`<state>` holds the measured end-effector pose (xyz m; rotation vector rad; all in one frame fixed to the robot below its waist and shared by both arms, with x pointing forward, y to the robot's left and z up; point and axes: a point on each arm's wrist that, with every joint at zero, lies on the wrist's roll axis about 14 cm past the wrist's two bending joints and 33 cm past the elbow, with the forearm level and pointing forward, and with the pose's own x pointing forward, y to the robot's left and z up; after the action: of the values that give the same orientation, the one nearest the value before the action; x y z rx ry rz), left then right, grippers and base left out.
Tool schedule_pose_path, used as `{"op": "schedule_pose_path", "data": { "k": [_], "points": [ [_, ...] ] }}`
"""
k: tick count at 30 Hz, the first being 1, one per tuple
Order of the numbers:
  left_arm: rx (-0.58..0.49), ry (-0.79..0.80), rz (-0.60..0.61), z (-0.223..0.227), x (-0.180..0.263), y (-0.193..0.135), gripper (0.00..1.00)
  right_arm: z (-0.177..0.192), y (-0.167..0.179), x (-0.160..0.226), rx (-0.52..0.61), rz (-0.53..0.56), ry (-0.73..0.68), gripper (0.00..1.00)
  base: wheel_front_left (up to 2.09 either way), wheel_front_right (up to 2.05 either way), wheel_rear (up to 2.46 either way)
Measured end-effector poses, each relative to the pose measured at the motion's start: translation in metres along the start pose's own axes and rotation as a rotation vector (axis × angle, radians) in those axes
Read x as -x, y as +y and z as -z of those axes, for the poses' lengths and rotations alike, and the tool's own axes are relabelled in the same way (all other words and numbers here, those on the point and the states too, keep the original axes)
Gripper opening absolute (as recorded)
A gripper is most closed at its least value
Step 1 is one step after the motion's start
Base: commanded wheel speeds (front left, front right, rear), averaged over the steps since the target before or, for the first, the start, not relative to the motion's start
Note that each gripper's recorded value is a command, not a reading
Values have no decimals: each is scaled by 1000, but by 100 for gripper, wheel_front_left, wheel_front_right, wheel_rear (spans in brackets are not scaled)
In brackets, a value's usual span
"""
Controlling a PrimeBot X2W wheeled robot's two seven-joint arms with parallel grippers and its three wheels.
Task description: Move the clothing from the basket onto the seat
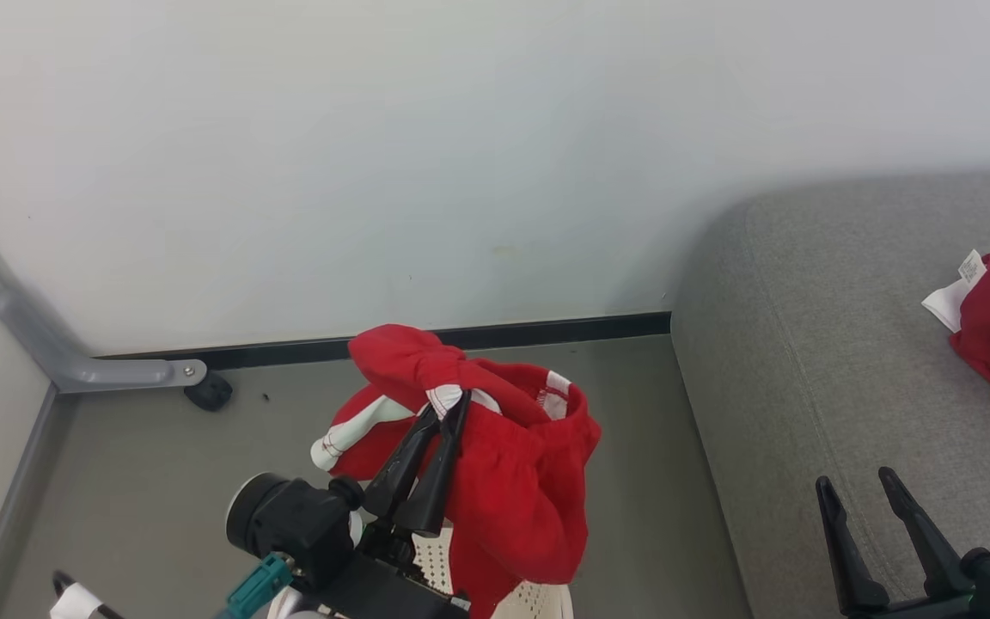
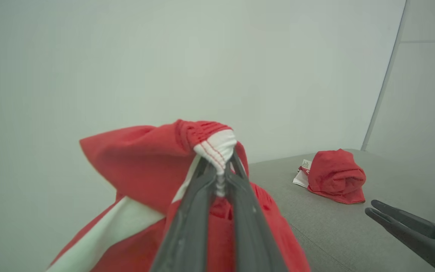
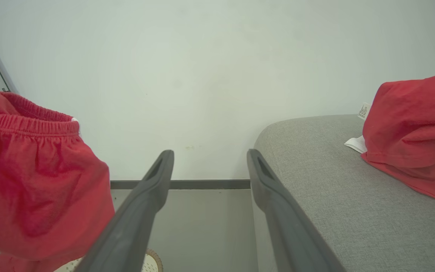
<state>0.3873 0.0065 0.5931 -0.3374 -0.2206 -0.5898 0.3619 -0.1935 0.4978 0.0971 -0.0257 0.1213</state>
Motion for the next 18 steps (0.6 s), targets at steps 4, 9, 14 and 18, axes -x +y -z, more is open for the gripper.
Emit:
{"op": "schedule_pose_path", "data": {
  "k": [4,9,14,18],
  "points": [
    [-6,-7,42,-4,-1,-12,0,-1,-1,0,4,1,3,100,0,0,0],
    [-5,-3,67,-7,-2,-21,0,0,-8,2,11,11,11,100,0,0,0],
    [0,8,87,-7,-2,-28,0,1,-11,3,22,9,25,100,0,0,0],
    [3,14,95,-7,-2,-30,0,2,-12,2,35,-1,37,100,0,0,0]
  ]
}}
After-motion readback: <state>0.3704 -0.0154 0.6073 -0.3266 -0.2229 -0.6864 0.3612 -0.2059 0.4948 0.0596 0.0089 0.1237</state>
